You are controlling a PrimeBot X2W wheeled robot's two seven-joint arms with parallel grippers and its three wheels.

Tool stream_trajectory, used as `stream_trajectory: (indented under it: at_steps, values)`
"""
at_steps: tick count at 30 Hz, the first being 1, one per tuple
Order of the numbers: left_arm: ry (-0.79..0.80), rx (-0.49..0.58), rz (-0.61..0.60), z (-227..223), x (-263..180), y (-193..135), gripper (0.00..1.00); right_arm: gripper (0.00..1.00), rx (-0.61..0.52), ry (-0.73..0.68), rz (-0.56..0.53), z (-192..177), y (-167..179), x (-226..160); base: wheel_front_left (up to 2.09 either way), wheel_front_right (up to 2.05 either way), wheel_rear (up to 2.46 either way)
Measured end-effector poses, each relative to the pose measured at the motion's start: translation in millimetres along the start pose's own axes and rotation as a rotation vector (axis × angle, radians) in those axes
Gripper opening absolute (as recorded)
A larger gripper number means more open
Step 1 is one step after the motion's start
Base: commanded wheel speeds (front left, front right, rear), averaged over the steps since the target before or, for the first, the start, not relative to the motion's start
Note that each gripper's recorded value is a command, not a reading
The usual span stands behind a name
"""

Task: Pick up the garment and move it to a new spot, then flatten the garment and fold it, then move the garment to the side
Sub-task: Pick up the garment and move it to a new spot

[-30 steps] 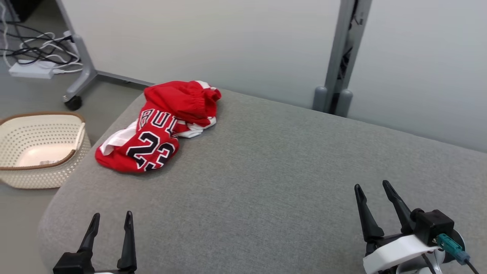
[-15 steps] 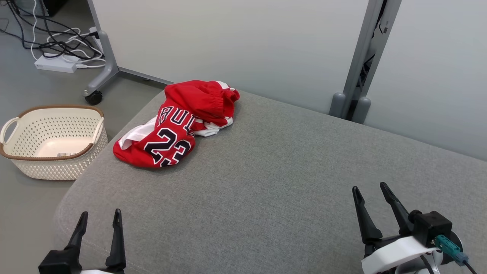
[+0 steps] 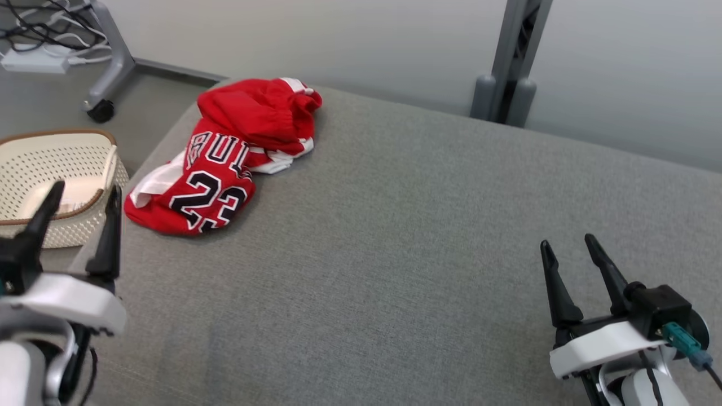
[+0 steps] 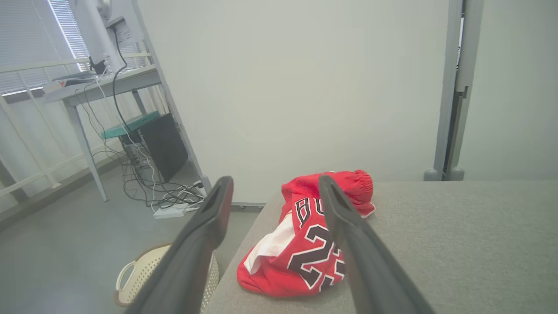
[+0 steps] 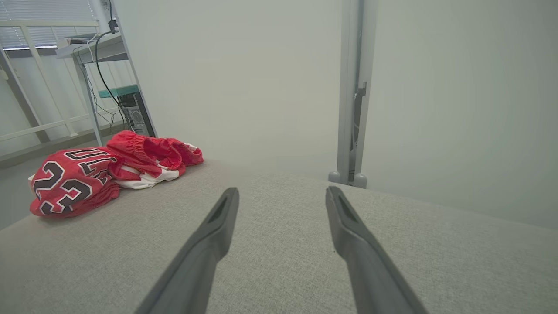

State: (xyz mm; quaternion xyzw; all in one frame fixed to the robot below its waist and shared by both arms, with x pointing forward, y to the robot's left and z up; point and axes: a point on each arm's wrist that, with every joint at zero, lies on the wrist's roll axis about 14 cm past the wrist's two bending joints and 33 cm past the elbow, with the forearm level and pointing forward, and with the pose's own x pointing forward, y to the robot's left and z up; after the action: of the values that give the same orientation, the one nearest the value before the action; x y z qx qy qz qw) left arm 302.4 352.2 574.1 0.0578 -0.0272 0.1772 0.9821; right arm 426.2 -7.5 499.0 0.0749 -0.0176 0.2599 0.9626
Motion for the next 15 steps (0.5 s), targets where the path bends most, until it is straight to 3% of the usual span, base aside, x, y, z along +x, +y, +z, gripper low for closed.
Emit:
stream_trajectory:
  at_steps: [4, 15]
  values:
    - [0.052, 0.049, -0.075, -1, 37, -10, 1.00, 1.00, -0.007, 0.011, -0.026, -9, -14, 8, 0.00, 0.00, 0.00]
    - [0.342, 0.068, -0.205, -76, 109, -47, 1.00, 1.00, -0.033, 0.067, -0.117, -40, -59, 12, 0.00, 0.00, 0.00]
